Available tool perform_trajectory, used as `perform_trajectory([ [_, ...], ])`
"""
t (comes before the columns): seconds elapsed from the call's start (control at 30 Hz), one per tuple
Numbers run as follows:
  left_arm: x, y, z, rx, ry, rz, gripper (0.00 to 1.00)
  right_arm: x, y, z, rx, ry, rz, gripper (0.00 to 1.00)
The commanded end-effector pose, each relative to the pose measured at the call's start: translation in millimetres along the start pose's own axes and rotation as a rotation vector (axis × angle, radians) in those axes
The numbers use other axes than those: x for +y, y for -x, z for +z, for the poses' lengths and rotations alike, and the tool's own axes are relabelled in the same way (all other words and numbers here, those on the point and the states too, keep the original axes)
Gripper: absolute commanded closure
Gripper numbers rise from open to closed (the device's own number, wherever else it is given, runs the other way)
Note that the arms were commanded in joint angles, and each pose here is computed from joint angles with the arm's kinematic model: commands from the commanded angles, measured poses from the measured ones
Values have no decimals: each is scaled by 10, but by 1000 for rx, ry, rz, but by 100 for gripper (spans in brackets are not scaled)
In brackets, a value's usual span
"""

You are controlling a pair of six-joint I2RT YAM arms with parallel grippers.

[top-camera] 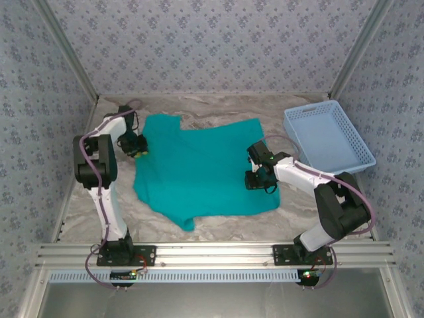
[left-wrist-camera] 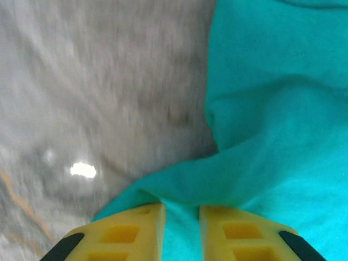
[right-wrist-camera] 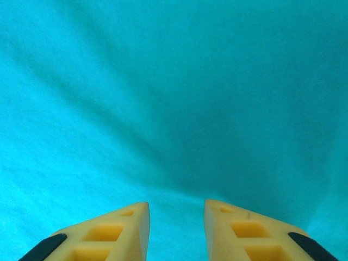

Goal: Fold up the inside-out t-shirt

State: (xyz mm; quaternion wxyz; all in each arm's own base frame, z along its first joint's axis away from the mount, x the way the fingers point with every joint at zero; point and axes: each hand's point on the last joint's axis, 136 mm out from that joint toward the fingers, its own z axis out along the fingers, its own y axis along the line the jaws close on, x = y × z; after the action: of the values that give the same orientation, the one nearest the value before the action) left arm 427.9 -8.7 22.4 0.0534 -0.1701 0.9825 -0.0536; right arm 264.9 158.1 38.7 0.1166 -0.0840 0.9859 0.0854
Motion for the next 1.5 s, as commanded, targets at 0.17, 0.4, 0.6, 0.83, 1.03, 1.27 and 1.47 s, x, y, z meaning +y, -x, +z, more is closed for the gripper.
perform_trajectory([
  [0.17,-69,560,-133,-175,437,421,70,-100,-55,185,41,-38,18,66],
  [0.4,-517,485,-801,-255,33,124,61,819,83,-287,-144,221,-391,51],
  [0.6,-379,-137,-1105,-252,-102,-23,61,2073,-450,-474,-356,441,-1098,43],
  [0.83,-210,-1051,-848,-134,-167,-104,61,2841,-785,-98,-463,461,-1323,36],
  [1.03,-108,-1408,-778,-88,-165,-82,60,3113,-738,136,-521,437,-1242,36],
  [1.27,207,-1574,-947,-156,-100,-129,56,3219,-722,152,-541,418,-1235,38],
  [1.47,569,-1775,-995,-242,-34,-287,27,3185,-783,335,-492,395,-1270,39],
])
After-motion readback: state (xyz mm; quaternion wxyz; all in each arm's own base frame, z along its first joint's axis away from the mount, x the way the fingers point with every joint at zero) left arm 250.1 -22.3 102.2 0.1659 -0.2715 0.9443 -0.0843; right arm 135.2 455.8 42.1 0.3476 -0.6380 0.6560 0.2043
